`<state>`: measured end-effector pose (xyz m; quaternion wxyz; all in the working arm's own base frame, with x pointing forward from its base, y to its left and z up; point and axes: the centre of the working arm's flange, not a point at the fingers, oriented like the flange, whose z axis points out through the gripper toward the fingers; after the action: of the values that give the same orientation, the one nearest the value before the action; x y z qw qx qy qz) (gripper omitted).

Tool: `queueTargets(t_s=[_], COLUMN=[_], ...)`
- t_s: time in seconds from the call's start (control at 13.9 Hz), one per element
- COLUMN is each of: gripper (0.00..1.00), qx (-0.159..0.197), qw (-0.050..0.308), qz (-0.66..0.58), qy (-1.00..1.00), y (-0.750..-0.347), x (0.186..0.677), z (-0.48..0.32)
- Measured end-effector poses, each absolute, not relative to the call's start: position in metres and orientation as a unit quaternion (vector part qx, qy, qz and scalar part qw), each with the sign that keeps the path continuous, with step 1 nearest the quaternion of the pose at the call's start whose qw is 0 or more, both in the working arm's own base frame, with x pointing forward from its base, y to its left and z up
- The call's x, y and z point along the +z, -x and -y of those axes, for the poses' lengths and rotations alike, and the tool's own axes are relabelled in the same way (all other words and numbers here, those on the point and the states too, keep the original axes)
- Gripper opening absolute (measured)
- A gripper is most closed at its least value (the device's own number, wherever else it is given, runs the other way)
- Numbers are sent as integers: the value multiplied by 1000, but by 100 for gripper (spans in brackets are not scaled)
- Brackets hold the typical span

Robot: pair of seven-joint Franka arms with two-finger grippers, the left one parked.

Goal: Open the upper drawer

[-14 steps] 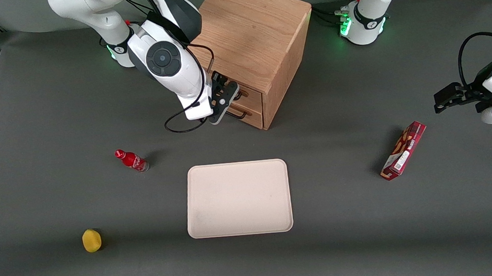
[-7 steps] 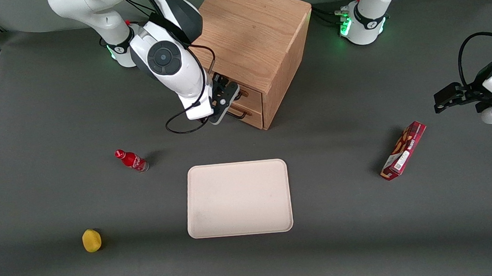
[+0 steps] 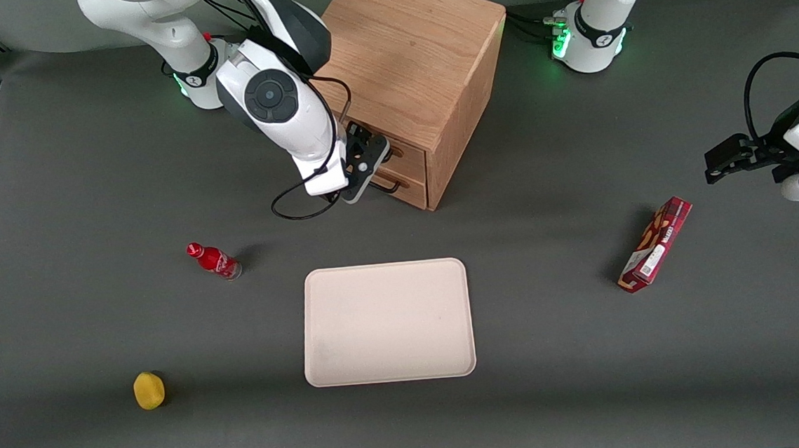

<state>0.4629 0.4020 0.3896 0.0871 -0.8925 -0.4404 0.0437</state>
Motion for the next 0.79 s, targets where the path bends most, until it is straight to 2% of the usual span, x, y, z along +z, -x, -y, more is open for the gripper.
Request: queueTargets(t_s=[0.43,0.79], gripper=[100,100], qx=[32,28], qw=[79,80], qz=[449,448], qy=[890,890], y=[-458,-468], x=[389,390], z=[-399,-387])
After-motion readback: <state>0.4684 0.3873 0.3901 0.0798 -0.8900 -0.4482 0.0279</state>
